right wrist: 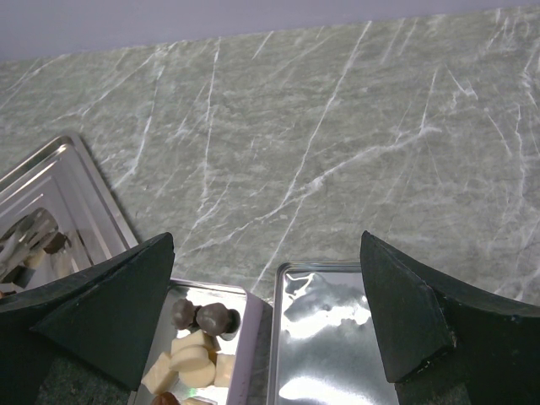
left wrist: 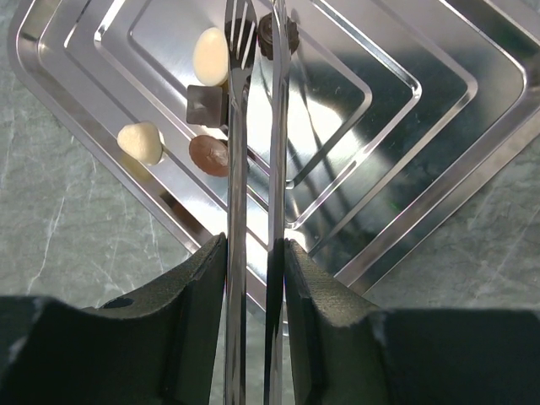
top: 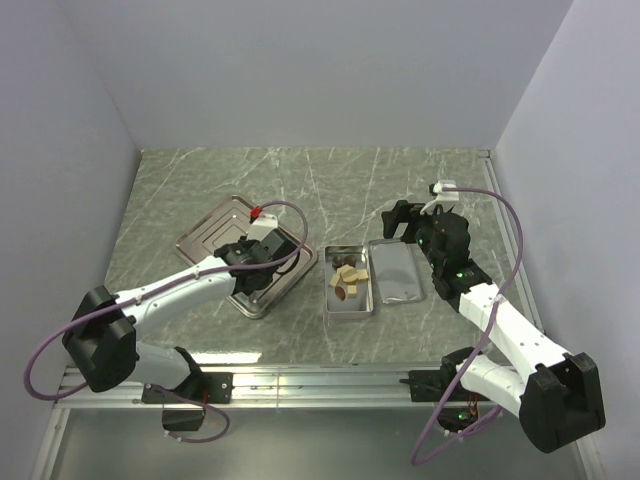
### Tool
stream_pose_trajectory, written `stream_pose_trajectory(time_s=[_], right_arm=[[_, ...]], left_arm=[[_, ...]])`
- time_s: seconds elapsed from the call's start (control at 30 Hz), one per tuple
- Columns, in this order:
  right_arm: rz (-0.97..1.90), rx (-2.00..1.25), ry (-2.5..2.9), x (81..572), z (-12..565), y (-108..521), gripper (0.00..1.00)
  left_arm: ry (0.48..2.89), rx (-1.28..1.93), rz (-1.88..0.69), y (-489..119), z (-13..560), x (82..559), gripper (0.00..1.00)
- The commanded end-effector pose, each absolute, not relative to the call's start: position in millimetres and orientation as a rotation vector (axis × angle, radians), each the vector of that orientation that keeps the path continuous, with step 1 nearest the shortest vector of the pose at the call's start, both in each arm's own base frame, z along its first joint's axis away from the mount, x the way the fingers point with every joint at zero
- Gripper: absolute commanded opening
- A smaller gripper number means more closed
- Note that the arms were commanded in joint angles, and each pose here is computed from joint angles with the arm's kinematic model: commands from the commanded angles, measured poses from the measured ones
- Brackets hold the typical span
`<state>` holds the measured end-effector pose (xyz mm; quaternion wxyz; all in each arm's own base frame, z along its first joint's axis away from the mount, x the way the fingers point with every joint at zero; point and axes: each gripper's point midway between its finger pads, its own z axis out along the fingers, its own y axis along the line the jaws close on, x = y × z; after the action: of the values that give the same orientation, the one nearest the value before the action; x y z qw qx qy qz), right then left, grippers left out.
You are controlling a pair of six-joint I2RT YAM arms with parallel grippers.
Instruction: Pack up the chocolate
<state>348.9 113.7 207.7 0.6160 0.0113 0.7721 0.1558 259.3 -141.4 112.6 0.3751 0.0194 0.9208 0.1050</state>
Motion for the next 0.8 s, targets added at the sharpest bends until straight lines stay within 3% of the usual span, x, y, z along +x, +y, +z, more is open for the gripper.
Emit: stream_pose_trajectory(time_s=[0.0,0.2,0.43,0.77], right_arm=[[0.354,0.035,1.712,355,235,112,0.97],[0.352,0.036,1.715,356,233,112,0.97],[0.353,0.036,1.712,356,235,112,0.97],[0.35,0.036,1.713,356,234,111,0.97]], left_arm=[[2.336,0.036,0.287,-144,122,265,0.38],[2.352,0.063,0.319,-146,116,264,0.37],[2.326,0.072,0.298,-150,124,264,0.22],[2.25,0.031,0.241,-150,150,262,0.23]])
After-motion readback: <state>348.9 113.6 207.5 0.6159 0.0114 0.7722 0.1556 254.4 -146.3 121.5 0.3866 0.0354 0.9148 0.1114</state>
